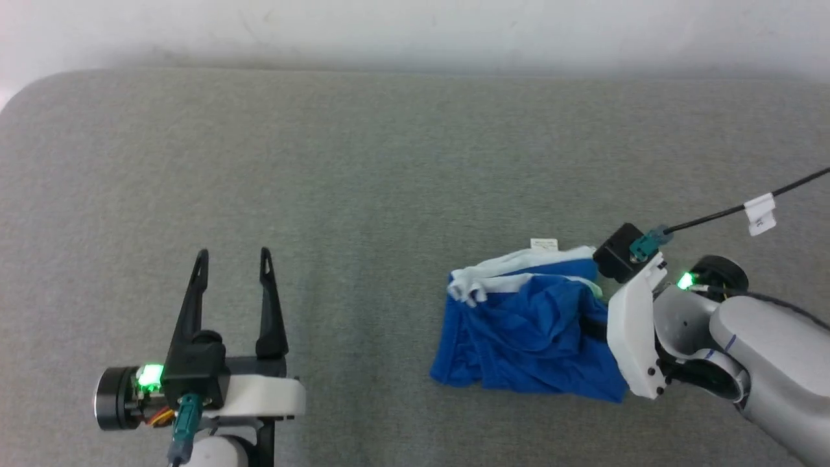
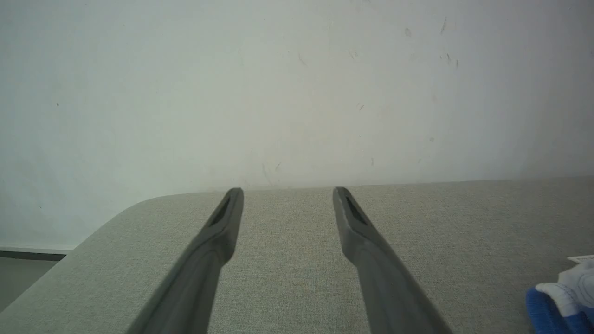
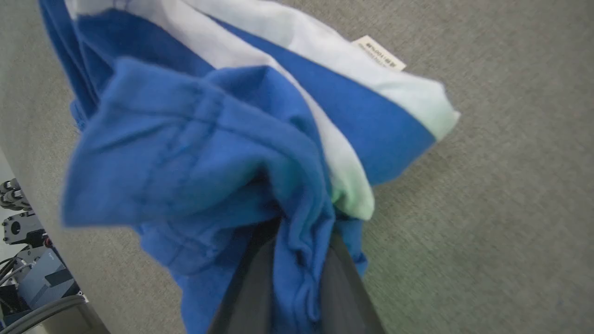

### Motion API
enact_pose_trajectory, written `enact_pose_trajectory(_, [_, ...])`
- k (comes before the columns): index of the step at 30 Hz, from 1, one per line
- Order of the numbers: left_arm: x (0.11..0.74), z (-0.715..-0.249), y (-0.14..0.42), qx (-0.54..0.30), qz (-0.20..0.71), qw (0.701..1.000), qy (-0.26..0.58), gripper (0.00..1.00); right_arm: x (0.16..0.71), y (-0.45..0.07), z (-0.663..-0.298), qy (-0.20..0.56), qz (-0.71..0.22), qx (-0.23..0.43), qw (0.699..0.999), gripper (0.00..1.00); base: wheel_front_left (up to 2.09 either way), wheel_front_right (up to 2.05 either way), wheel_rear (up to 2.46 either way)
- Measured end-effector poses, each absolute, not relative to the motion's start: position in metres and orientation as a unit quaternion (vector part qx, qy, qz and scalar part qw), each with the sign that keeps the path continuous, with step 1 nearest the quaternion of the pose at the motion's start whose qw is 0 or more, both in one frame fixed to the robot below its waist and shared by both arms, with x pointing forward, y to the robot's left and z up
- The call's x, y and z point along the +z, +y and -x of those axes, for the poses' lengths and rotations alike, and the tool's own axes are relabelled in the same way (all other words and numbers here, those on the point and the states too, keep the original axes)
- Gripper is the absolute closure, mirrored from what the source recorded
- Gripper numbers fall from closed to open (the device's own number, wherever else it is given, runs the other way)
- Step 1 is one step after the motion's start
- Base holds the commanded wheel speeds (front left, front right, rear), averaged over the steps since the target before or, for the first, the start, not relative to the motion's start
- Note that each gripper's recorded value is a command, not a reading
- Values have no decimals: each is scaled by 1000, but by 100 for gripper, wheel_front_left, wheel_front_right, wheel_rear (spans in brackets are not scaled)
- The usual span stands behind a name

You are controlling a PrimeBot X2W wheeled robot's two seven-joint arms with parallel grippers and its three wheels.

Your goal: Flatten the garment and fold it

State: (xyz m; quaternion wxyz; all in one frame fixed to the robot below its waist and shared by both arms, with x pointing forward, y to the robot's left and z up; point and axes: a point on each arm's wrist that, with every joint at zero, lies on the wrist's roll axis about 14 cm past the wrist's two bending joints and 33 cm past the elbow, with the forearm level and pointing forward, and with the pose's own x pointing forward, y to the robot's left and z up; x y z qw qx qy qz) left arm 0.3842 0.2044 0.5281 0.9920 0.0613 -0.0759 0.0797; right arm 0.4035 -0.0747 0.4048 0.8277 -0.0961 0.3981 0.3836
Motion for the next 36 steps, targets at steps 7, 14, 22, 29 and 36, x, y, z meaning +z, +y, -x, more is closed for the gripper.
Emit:
enact_pose_trajectory(7, [527, -398, 181, 45, -55, 994, -81, 0, 449, -119, -415, 345, 138, 353, 859, 100, 0, 0, 0])
enact_pose_trajectory(14, [528, -423, 150, -2, -56, 994, -94, 0, 468, -206, -418, 351, 193, 260, 879, 100, 0, 0, 0])
enact_pose_trajectory(22, [514, -458, 115, -57, -51, 992, -97, 0, 459, -308, -420, 401, 214, 130, 881, 100, 0, 0, 0])
enact_pose_trajectory(29, [493, -484, 96, -86, -40, 991, -91, 0, 433, -392, -421, 464, 229, 19, 856, 100, 0, 0, 0])
enact_pose_trajectory(36, [469, -497, 94, -90, -36, 992, -76, 0, 408, -424, -440, 475, 228, -35, 849, 100, 0, 0, 0])
